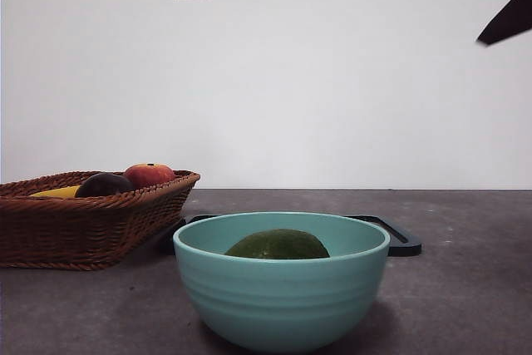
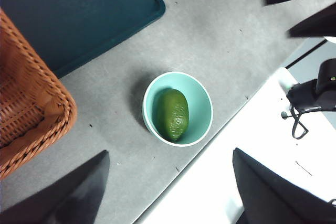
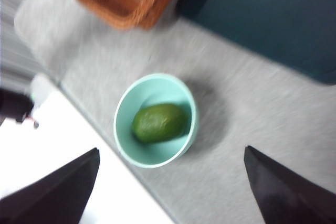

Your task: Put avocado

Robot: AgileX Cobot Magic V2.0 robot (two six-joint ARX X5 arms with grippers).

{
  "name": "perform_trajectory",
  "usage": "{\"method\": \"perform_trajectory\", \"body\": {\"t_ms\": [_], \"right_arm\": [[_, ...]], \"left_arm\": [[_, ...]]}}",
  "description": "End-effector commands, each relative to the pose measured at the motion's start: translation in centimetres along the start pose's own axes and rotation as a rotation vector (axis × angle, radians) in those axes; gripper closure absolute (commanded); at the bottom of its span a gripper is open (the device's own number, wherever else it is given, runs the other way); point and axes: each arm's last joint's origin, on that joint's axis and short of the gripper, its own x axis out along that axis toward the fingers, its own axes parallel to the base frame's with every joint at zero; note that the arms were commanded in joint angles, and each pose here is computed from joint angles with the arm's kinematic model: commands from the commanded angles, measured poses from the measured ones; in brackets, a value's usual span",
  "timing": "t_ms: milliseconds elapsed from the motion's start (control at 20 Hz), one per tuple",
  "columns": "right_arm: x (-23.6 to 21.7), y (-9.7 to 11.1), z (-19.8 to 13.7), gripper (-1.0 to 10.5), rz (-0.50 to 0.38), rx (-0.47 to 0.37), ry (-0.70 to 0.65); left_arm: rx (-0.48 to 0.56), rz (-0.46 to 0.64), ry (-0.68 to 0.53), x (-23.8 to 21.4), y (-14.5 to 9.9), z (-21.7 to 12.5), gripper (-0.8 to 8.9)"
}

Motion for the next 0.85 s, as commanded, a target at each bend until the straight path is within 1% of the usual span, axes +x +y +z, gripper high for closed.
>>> {"method": "perform_trajectory", "body": {"t_ms": [50,150,350,550,650,850], "right_arm": [[1.6,0.1,1.0,5.1,0.017,-0.017,0.041],[3.4,-0.2,1.6,5.1,-0.014,-0.034,0.083],[6.7,-0.5,2.5,5.1,-0.041,-0.062,0.139],[10.2,-0.6,2.6,5.1,-0.069,-0.088,0.216],[12.0,-0.6,2.5,5.4,-0.1,-0.109,0.256],[14.8,-0.7,1.9,6.0,-0.134,-0.129,0.332]], "left_arm": [[0.032,-0.007,-0.011,-0.2,-0.2,0.3,4.4],[0.033,-0.007,-0.012,-0.2,-0.2,0.3,4.4],[0.033,-0.007,-0.012,-0.2,-0.2,0.3,4.4],[0.033,-0.007,-0.013,-0.2,-0.2,0.3,4.4],[0.034,-0.007,-0.014,-0.2,-0.2,0.3,4.4],[0.034,-0.007,-0.014,-0.2,-0.2,0.3,4.4]]}}
